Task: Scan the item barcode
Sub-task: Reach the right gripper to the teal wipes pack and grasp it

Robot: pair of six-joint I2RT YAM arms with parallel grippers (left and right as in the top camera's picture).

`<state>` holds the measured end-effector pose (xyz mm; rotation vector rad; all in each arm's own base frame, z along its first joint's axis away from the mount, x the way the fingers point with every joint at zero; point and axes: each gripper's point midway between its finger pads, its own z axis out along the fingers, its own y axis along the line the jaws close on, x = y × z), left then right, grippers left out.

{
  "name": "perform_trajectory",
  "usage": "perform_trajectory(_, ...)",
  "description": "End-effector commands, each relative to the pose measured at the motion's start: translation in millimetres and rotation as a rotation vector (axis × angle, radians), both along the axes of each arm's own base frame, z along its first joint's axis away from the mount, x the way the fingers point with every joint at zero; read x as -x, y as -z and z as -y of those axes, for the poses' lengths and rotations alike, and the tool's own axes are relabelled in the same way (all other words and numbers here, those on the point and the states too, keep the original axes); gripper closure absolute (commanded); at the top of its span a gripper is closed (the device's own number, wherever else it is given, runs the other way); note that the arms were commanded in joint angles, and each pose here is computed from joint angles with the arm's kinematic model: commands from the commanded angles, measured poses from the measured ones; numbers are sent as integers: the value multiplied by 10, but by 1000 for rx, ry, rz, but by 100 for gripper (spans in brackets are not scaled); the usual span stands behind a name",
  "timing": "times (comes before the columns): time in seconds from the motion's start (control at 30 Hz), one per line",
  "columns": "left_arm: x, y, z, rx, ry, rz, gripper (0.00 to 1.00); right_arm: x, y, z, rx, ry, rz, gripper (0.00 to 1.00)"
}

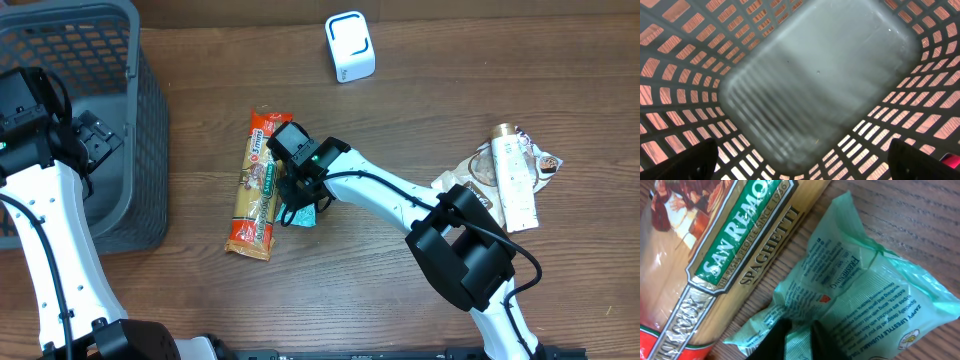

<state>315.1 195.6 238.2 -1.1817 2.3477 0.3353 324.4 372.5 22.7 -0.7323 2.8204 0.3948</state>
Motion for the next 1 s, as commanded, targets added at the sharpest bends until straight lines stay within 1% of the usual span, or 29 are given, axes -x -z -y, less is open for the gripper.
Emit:
perform_trajectory(0.0,-3,32,22,16,-9,1,0,18,187,69,46,17,-17,63)
perform_trajectory(0.07,-3,32,22,16,-9,1,0,20,187,67,46,16,-18,57)
perform_trajectory(0.1,-3,32,22,16,-9,1,0,19,187,69,46,16,-18,51)
perform_trajectory(0.33,-3,32,22,16,-9,1,0,23,189,76,50,9,-17,45)
perform_trajectory(0.4,-3,32,22,16,-9,1,0,-3,180,76,56,-17,4,39)
perform_trajectory(0.43,-3,32,22,16,-9,1,0,-55,145,84,65,-33,31,33)
perform_trajectory(0.47,-3,32,22,16,-9,2,0,-142,90,115,82,-42,64,30)
perform_trajectory(0.53,-3,32,22,16,-9,1,0,-326,-70,183,114,-84,130,26)
perform_trajectory(0.7,-3,32,22,16,-9,1,1,-664,-458,317,140,-291,236,24)
perform_trajectory(0.8,-3,32,22,16,-9,1,0,-772,-502,337,125,-446,288,24)
perform_trajectory(0.9,-3,32,22,16,-9,1,0,-910,-494,320,69,-516,338,23)
perform_trajectory(0.97,-3,32,22,16,-9,1,0,-947,-475,298,23,-559,348,24)
